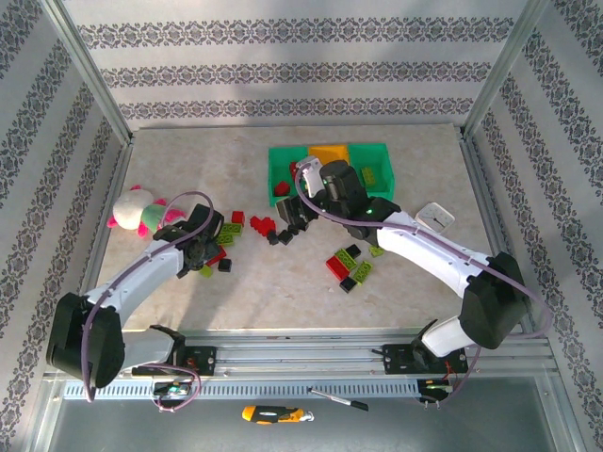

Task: Sort the legos into containers by color
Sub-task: Pick up the lego from the middle-left of the table, then place the lego in the container, then pick up the lego from the middle-right of the table, then place the lego in the container.

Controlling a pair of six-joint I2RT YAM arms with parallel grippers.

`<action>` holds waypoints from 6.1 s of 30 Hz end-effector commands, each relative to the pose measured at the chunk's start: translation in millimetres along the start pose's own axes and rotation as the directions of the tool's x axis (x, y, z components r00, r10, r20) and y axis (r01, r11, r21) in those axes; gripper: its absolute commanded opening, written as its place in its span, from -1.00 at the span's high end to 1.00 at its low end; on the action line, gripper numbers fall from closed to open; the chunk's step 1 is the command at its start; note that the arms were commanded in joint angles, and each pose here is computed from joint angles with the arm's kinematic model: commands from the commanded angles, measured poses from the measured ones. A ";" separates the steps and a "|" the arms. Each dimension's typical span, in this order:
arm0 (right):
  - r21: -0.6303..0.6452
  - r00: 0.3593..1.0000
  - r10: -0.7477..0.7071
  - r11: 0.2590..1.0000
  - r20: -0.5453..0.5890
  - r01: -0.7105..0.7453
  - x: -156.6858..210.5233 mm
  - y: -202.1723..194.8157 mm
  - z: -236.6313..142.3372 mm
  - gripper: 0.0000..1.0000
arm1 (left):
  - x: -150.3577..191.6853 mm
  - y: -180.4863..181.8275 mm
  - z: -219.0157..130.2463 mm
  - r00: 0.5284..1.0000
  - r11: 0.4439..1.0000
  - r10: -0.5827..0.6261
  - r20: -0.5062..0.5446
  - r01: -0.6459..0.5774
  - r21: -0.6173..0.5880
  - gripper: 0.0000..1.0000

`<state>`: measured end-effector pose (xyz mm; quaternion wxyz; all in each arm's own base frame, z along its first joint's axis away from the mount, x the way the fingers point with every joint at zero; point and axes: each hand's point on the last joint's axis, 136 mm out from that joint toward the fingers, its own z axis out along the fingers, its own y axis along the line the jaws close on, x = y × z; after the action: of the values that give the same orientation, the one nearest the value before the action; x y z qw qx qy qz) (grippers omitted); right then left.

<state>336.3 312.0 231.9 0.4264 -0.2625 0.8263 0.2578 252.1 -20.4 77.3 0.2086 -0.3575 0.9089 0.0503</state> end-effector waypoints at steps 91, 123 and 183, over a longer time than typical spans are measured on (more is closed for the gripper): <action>0.359 0.992 0.003 0.932 0.128 -0.049 30.0 -65.1 -201.6 -0.79 | 67.9 -517.7 -86.1 0.775 0.266 0.521 0.357 -0.545 0.795 -0.15; 0.588 0.814 0.564 0.708 -0.137 -0.391 176.3 -145.6 -132.6 -0.74 | 111.7 -292.1 -139.6 0.449 -0.090 0.470 0.760 -0.832 0.548 -0.99; 0.672 0.785 0.604 0.639 -0.136 -0.375 76.0 -313.0 6.7 0.18 | 142.1 -251.5 -152.6 0.401 -0.213 0.403 0.823 -0.833 0.510 -0.99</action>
<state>500.0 82.2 99.6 0.2469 0.0827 0.9644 0.0459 276.9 -329.7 155.0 0.4506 0.3909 0.7359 -0.3204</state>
